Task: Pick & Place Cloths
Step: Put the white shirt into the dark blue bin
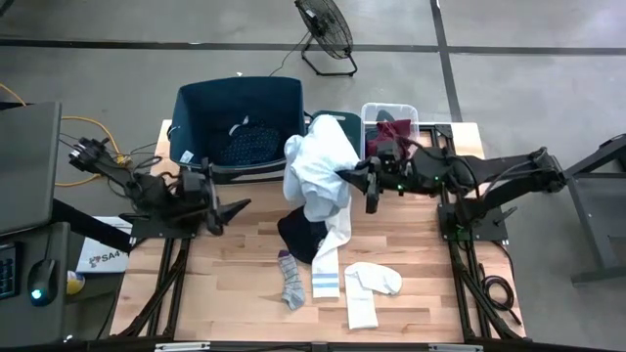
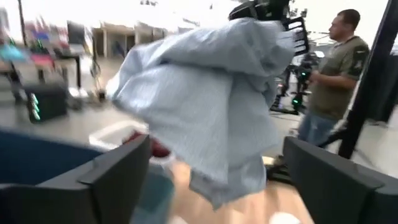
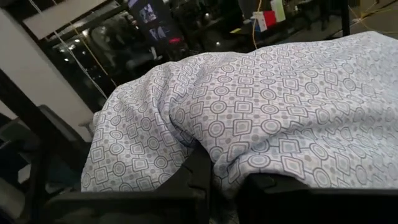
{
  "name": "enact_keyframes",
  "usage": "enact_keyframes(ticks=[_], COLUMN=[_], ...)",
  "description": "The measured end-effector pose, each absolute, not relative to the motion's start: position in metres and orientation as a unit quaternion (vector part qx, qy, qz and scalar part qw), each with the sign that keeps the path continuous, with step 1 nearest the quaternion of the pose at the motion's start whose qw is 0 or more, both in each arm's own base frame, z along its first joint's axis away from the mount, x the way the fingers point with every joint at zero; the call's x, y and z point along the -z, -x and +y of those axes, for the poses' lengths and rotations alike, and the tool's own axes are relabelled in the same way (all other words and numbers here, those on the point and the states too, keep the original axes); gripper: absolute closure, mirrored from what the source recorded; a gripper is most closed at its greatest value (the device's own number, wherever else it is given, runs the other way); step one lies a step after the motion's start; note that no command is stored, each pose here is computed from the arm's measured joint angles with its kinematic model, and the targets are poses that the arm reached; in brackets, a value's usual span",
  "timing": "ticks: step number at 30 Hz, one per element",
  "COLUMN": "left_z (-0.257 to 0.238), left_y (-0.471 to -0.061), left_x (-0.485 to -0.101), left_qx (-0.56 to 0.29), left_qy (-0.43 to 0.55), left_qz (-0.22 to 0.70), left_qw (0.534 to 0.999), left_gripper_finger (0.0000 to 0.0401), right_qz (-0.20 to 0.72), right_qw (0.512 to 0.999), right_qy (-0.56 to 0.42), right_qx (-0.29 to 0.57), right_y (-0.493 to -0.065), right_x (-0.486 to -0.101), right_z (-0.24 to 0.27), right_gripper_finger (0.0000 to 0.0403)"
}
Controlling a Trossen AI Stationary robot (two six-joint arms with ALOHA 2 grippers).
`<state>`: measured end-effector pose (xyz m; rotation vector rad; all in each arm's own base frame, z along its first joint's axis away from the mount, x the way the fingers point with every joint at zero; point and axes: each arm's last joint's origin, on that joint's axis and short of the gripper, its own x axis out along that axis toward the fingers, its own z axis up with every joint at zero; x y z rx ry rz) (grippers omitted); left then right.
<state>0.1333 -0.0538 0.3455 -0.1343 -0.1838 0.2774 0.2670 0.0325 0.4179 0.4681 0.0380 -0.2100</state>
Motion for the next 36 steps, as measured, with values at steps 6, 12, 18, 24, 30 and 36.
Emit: enact_keyframes(ticks=[6, 12, 18, 24, 30, 36], left_z=[-0.064, -0.057, -0.046, -0.036, -0.036, -0.04], left_y=[-0.16, -0.189, -0.224, -0.258, -0.279, -0.29], left_x=[-0.35, -0.353, -0.366, -0.38, -0.389, -0.391], left_qx=[-0.232, -0.277, -0.248, -0.203, -0.149, -0.116], left_qy=[-0.033, -0.061, -0.104, -0.109, -0.119, -0.124], left_qz=[-0.113, -0.121, -0.121, -0.109, -0.092, -0.08], left_qw=[0.965, 0.951, 0.956, 0.967, 0.977, 0.982], left_gripper_finger=[0.0003, 0.0005, 0.0005, 0.0005, 0.0006, 0.0006], right_qz=[-0.017, -0.043, -0.026, 0.007, 0.024, 0.026], right_qw=[0.968, 0.965, 0.957, 0.946, 0.938, 0.936], right_qy=[-0.244, -0.258, -0.287, -0.317, -0.334, -0.336], right_qx=[0.049, -0.004, -0.033, -0.062, -0.09, -0.096], right_y=[-0.269, -0.27, -0.278, -0.293, -0.3, -0.3], right_x=[-0.427, -0.435, -0.43, -0.418, -0.413, -0.413], right_z=[0.022, 0.017, 0.013, 0.012, 0.014, 0.014], right_gripper_finger=[0.0374, 0.0374, 0.0374, 0.0374, 0.0374, 0.0374])
